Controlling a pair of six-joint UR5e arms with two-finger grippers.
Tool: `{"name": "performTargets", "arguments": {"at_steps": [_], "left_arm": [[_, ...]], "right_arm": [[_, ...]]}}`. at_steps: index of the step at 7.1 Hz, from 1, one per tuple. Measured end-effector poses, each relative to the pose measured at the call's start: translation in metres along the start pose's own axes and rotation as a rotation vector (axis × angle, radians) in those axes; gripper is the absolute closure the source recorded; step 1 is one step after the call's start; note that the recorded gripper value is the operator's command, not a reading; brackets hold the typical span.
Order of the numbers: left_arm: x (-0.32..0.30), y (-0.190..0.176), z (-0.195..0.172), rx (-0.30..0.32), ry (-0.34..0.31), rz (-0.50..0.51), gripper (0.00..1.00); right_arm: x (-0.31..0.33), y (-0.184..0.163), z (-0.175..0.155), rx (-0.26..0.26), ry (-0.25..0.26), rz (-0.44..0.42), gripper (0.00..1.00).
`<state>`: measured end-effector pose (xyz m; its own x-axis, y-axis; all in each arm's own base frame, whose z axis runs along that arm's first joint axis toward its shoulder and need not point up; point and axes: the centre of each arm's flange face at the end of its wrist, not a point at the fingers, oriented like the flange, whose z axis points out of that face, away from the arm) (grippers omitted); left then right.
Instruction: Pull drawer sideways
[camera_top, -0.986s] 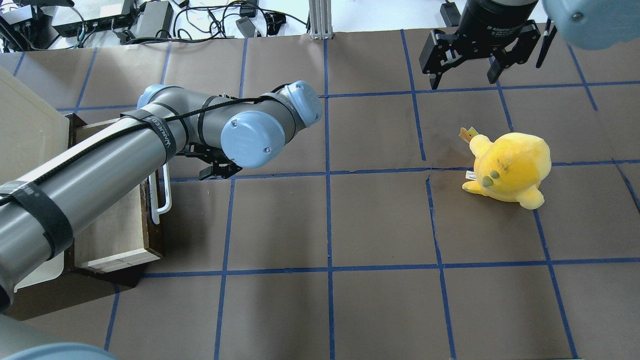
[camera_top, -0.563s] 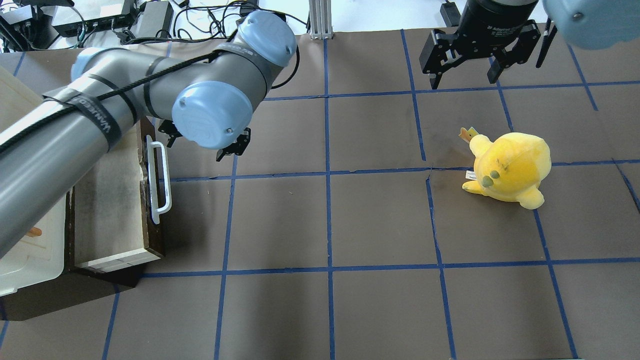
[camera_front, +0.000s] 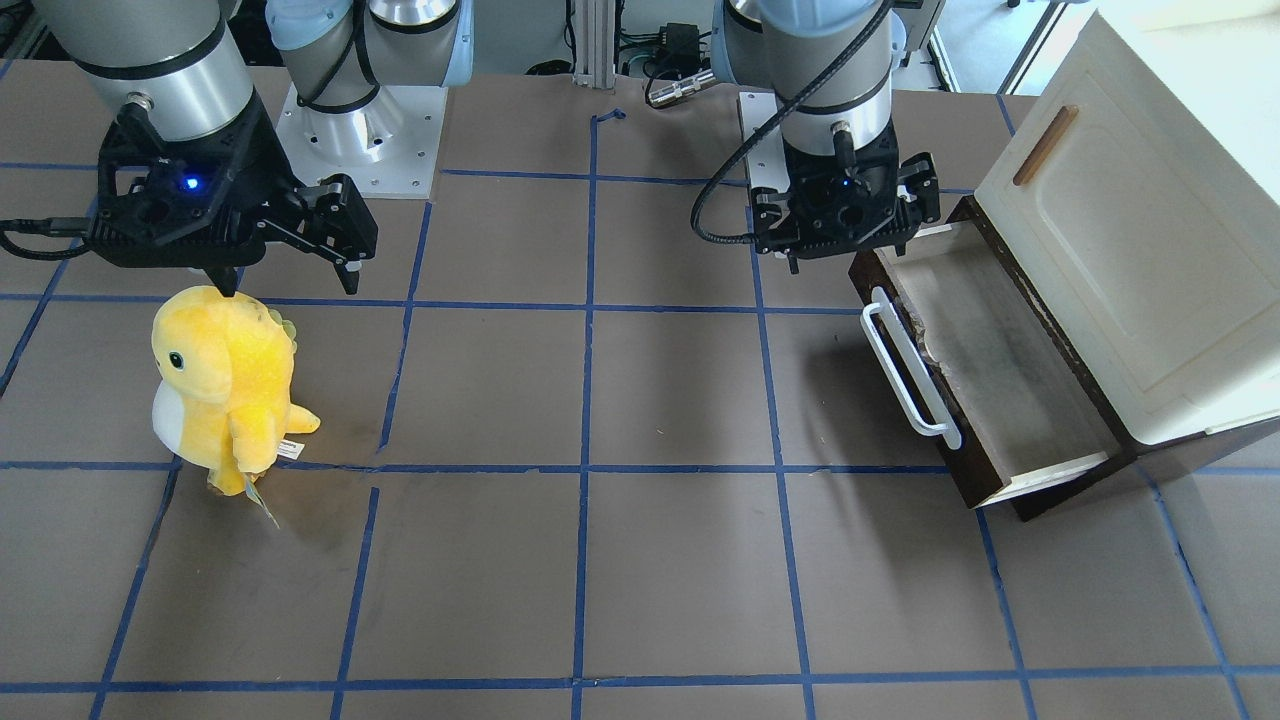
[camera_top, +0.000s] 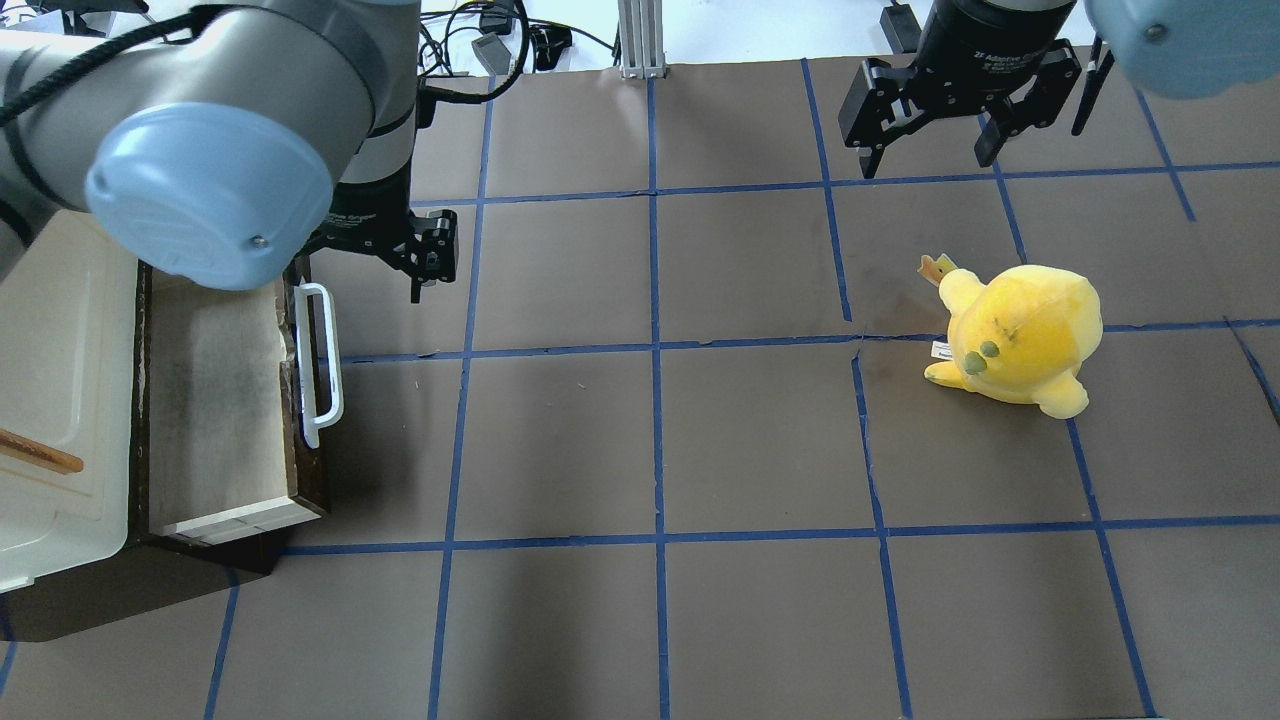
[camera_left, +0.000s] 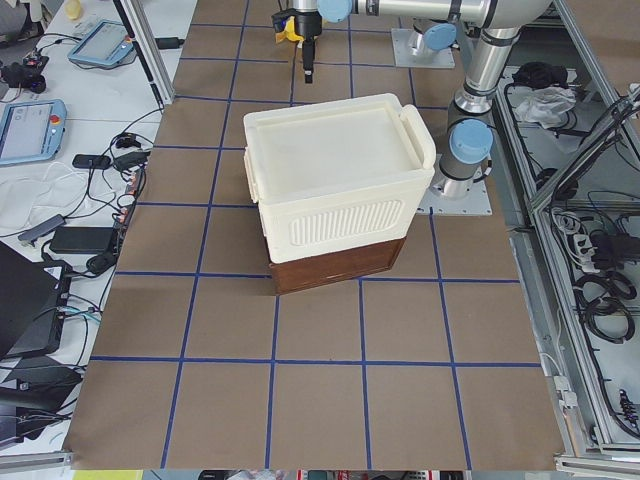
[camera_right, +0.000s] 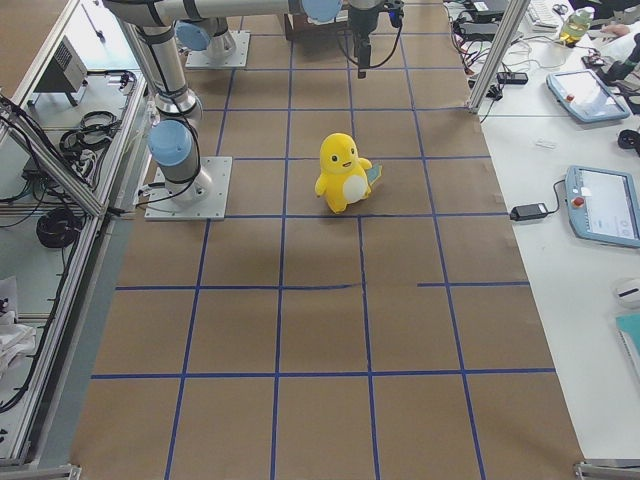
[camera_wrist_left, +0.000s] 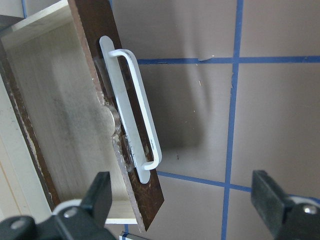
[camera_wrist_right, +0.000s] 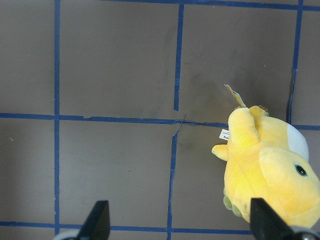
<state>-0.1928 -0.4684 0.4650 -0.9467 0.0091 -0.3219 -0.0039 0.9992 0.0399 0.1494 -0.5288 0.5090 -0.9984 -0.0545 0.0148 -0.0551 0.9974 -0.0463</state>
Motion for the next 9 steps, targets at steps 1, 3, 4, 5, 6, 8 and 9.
{"name": "performTargets", "arguments": {"at_steps": [1,3,4,5,6,8,9], "left_arm": [[-0.014,0.007,-0.007,-0.015,0.069,-0.024,0.0],[-0.048,0.004,-0.018,0.005,0.201,-0.091,0.0],[-0.061,-0.002,-0.023,0.031,0.26,-0.119,0.0],[-0.069,-0.01,-0.025,0.066,0.294,-0.138,0.0],[-0.072,-0.018,-0.025,0.101,0.312,-0.148,0.0],[-0.067,-0.023,-0.021,0.11,0.323,-0.097,0.0],[-0.064,-0.022,-0.019,0.1,0.324,-0.045,0.0]], "right_arm": [[0.0,0.0,0.0,0.0,0.0,0.0,0.0],[0.0,0.0,0.0,0.0,0.0,0.0,0.0],[0.0,0.0,0.0,0.0,0.0,0.0,0.0],[0.0,0.0,0.0,0.0,0.0,0.0,0.0],[0.0,0.0,0.0,0.0,0.0,-0.001,0.0],[0.0,0.0,0.0,0.0,0.0,0.0,0.0],[0.0,0.0,0.0,0.0,0.0,0.0,0.0]]}}
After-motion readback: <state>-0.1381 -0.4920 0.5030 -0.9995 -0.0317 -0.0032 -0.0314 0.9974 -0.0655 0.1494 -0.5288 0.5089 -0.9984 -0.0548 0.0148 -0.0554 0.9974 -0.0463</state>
